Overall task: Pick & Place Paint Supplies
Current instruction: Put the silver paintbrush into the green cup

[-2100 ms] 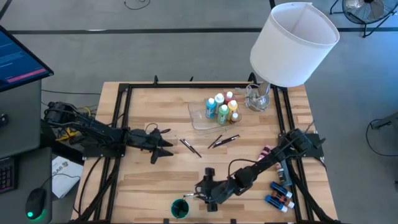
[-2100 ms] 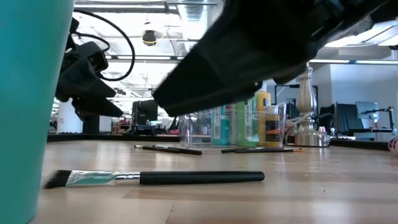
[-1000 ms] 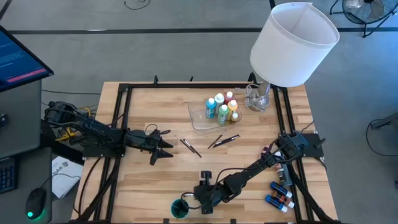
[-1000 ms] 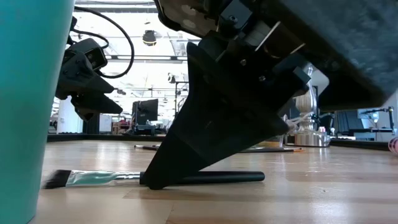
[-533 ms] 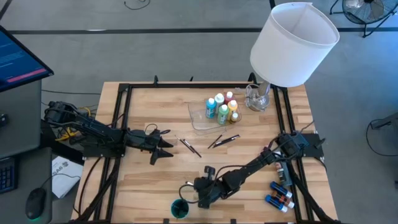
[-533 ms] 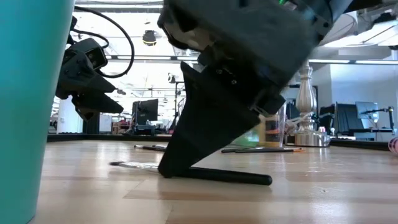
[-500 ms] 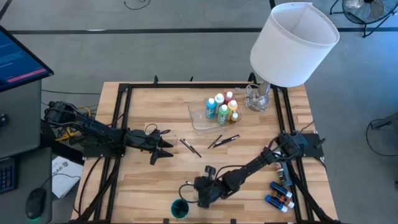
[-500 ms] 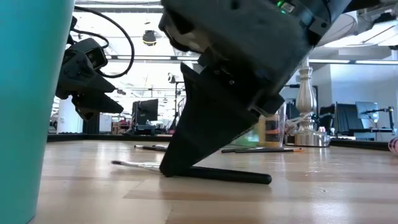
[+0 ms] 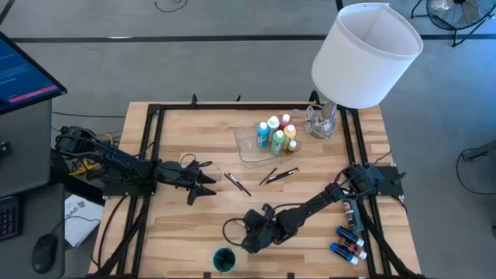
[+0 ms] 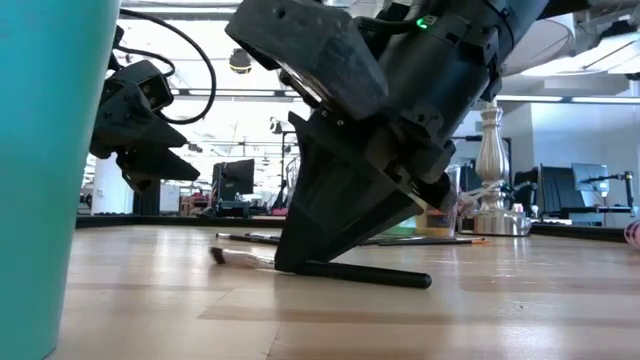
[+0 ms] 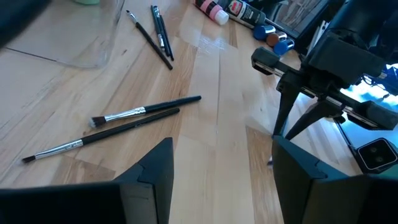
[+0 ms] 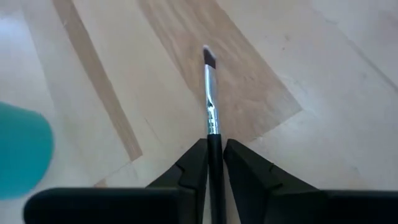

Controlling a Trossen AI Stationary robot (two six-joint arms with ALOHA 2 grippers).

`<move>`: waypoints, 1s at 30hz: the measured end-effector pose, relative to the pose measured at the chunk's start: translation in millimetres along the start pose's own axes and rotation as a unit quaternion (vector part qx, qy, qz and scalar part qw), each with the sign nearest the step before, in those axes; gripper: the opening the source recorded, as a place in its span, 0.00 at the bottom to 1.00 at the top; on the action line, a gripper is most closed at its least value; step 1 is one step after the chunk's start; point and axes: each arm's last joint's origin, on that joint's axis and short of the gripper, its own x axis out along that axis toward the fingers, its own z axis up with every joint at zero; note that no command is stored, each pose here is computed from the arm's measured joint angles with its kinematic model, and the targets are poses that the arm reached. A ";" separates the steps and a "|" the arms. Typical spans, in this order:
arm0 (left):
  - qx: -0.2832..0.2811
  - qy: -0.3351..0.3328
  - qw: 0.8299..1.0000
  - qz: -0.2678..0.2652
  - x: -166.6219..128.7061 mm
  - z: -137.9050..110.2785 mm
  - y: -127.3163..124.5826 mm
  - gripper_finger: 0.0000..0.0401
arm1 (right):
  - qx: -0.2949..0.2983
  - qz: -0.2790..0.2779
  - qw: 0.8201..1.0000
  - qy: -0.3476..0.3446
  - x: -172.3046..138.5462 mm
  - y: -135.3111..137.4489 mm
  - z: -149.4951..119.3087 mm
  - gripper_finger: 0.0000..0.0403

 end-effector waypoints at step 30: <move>-0.001 -0.004 1.000 0.002 0.0 0.5 0.0 0.41 | -0.009 -0.159 0.987 -0.012 -33.6 -9.3 -11.6 0.19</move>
